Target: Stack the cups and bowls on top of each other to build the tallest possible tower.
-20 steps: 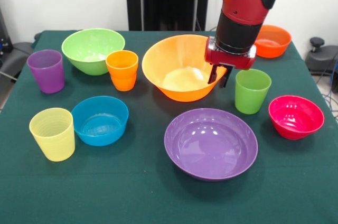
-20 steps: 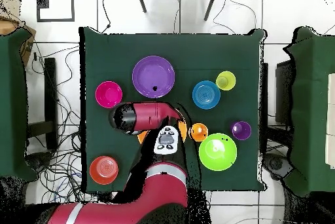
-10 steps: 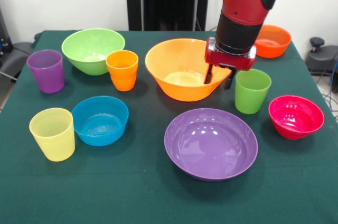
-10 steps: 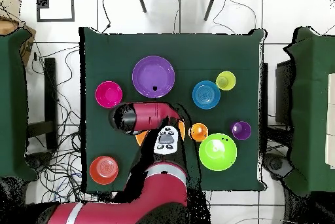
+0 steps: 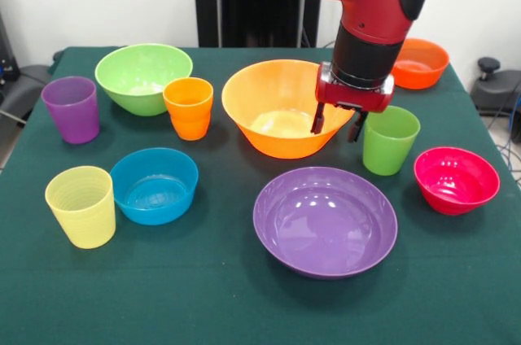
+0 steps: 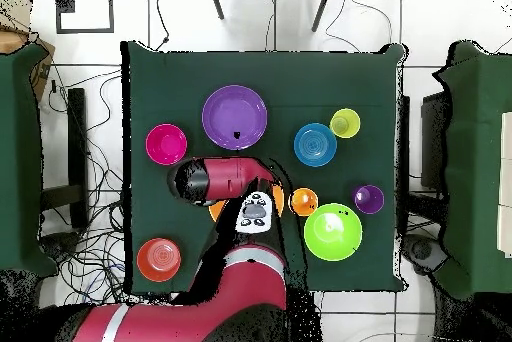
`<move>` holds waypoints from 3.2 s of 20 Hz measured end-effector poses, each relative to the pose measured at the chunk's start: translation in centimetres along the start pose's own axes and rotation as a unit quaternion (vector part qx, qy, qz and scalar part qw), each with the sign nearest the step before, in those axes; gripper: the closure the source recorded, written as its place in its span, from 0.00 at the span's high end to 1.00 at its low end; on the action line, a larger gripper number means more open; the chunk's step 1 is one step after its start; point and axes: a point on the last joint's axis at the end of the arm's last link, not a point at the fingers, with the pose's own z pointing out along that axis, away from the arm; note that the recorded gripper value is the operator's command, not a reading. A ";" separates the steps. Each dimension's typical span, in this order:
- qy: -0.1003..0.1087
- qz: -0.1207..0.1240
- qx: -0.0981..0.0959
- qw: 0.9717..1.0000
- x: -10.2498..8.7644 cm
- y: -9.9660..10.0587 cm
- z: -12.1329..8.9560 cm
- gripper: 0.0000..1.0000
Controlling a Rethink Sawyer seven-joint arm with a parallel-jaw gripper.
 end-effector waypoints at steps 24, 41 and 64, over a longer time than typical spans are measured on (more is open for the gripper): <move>-0.016 0.014 -0.016 1.000 0.2 -1.1 -5.5 1.00; 0.007 0.015 -0.012 1.000 1.8 -4.5 -4.2 1.00; 0.014 0.032 -0.050 0.998 3.9 -12.4 -6.9 1.00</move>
